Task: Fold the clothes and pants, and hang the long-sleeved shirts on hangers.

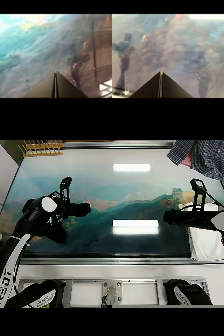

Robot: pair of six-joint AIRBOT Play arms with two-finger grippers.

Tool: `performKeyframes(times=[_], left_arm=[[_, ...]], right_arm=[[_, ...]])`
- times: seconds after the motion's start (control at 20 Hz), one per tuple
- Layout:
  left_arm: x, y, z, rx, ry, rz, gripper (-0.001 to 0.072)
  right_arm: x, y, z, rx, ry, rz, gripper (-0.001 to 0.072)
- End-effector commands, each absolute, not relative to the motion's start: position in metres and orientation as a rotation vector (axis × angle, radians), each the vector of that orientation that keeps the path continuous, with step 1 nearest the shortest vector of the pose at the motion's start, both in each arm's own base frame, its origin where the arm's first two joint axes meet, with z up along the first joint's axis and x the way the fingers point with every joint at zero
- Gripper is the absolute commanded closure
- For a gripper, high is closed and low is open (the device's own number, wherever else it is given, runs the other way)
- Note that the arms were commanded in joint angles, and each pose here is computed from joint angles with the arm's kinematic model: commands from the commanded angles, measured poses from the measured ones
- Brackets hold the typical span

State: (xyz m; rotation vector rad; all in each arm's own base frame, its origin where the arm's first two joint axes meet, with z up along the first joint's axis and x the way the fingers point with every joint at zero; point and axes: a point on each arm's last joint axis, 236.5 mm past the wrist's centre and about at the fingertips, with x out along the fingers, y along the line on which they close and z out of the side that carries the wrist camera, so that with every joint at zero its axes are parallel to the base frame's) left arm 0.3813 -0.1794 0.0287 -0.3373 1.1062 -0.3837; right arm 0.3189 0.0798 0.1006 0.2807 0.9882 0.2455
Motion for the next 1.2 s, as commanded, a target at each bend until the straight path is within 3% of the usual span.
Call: performKeyframes(times=[0.0,0.75,0.8,0.85,0.9,1.15], left_arm=[[0.381,-0.180,0.029,-0.336,1.107,-0.384,0.0700],[0.380,-0.179,0.028,-0.334,1.112,-0.385,0.0700],[0.382,-0.173,0.028,-0.315,1.106,-0.376,0.0628],[0.386,-0.157,0.031,-0.265,1.106,-0.354,0.0192],[0.392,-0.136,0.035,-0.212,1.101,-0.309,0.0000],[0.396,0.022,0.043,-0.047,1.149,0.105,-0.0002]], right_arm=[[0.319,0.080,0.100,0.280,0.989,0.246,0.0689],[0.319,0.080,0.100,0.280,0.989,0.246,0.0689],[0.319,0.080,0.100,0.280,0.989,0.246,0.0689],[0.319,0.080,0.100,0.281,0.989,0.247,0.0689],[0.319,0.080,0.100,0.281,0.989,0.246,0.0689],[0.319,0.080,0.100,0.280,0.989,0.246,0.0689]])
